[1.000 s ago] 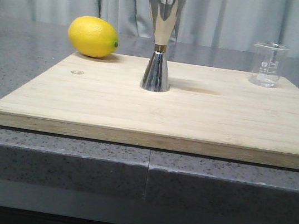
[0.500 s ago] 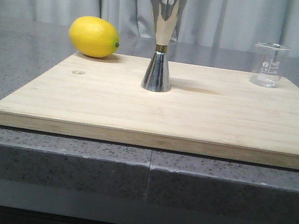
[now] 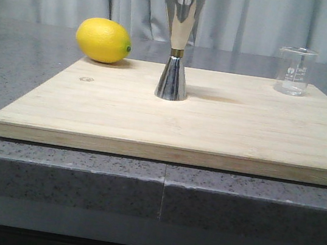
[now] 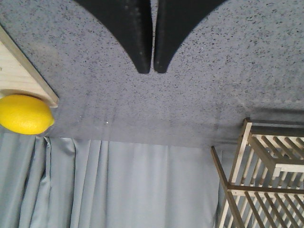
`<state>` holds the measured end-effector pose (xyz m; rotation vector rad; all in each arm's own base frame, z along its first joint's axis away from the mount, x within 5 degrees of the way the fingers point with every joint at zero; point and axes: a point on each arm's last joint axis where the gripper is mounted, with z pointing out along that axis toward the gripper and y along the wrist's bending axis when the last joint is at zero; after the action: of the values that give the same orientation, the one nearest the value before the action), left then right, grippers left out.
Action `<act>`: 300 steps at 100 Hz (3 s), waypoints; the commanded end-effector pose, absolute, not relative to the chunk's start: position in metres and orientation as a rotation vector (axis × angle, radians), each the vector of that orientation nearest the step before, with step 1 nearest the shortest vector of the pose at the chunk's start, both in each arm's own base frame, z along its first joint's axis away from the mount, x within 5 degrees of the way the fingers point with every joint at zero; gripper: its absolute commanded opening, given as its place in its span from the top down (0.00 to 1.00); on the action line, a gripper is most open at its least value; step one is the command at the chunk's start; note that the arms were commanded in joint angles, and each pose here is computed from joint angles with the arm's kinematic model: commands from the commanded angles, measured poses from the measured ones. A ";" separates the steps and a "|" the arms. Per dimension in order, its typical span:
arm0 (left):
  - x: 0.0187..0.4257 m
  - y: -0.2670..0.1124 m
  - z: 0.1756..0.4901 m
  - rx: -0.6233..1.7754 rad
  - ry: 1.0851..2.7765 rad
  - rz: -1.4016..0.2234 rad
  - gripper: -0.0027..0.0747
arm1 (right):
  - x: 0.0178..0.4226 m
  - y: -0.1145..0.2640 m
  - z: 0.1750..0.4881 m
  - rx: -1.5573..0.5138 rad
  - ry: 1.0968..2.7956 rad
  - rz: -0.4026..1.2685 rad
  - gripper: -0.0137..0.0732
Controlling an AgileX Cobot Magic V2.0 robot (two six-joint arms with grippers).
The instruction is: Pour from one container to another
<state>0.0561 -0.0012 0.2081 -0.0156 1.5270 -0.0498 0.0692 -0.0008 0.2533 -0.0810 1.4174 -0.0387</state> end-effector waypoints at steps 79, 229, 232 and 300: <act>0.055 -0.001 0.208 -0.018 1.460 -0.064 0.99 | 0.069 -0.004 0.265 -0.048 1.371 -0.074 0.92; 0.055 -0.001 0.208 -0.018 1.460 -0.064 0.99 | 0.067 0.002 0.212 -0.039 1.440 0.030 0.92; 0.055 -0.001 0.208 -0.018 1.460 -0.064 0.99 | 0.065 0.002 0.212 -0.045 1.434 0.028 0.92; 0.055 -0.001 0.208 -0.018 1.460 -0.064 0.99 | 0.055 -0.003 0.206 0.025 1.452 -0.047 0.92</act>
<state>0.0561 -0.0012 0.2079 -0.0144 1.5292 -0.0485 0.0559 -0.0011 0.2088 0.0111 1.5014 -0.0218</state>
